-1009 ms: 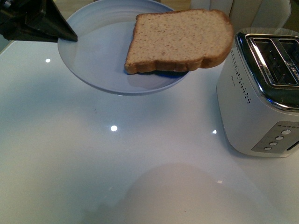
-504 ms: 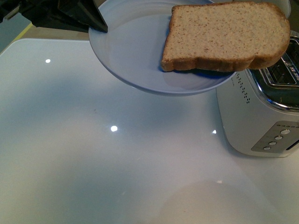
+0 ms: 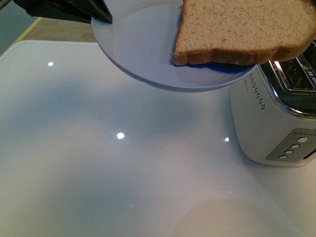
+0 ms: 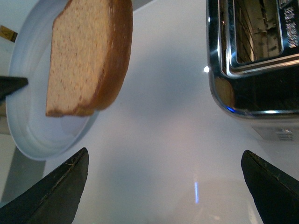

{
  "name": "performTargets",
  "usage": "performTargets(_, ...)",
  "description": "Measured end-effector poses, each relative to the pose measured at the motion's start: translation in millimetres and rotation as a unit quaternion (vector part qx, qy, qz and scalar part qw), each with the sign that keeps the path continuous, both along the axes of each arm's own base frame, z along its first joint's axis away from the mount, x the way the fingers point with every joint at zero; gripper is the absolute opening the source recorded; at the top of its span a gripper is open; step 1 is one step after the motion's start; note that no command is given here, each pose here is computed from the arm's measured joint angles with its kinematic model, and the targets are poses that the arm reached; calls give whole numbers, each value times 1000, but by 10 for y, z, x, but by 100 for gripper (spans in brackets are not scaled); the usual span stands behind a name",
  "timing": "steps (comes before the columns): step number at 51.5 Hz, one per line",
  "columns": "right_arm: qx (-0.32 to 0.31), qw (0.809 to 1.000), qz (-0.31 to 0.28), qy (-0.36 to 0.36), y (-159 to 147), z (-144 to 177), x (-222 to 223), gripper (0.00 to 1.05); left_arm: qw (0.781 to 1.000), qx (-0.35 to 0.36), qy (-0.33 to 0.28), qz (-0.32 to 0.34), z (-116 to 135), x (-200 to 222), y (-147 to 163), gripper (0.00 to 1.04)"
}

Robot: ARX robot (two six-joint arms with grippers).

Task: Left arm holds plate, right arm toasts bread

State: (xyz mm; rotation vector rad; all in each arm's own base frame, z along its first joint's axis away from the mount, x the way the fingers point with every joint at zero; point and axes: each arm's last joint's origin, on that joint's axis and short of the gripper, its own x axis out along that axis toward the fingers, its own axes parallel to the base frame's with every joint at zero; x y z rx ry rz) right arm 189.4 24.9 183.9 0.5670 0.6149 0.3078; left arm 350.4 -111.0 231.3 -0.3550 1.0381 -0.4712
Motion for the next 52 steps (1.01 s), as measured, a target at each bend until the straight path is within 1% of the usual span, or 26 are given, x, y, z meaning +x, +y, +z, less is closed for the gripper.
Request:
performTargets(8,21,1000,-1,-8,46,-3,212,96,1000,-1,0,4,14,-5,1,3)
performTargets(20,58,998,-2,-38,101,120,419,96,1000,-2,0,2,14,-8,-7,3)
performTargets(27,72,996,17,-47,168,125,536,96,1000,-5,2,-1,15,-12,-17,3)
performTargets(29,77,996,20,-46,182,119,556,95,1000,-6,2,-1,15,-13,-19,3)
performTargets(32,80,996,21,-44,199,106,583,92,1000,-7,3,-1,15,-13,-19,3)
performTargets(38,84,995,24,-40,228,78,633,76,1000,-8,3,-1,15,-13,-20,3)
performTargets(39,84,995,24,-37,239,66,642,70,1000,-8,3,-1,15,-13,-20,3)
performTargets(42,86,995,27,-33,258,44,656,60,1000,-8,3,-1,16,-13,-20,3)
performTargets(43,87,995,27,-31,266,32,661,55,1000,-8,3,-1,16,-14,-21,3)
performTargets(52,93,995,30,-25,298,12,675,25,1000,-8,3,-2,16,-14,-22,3)
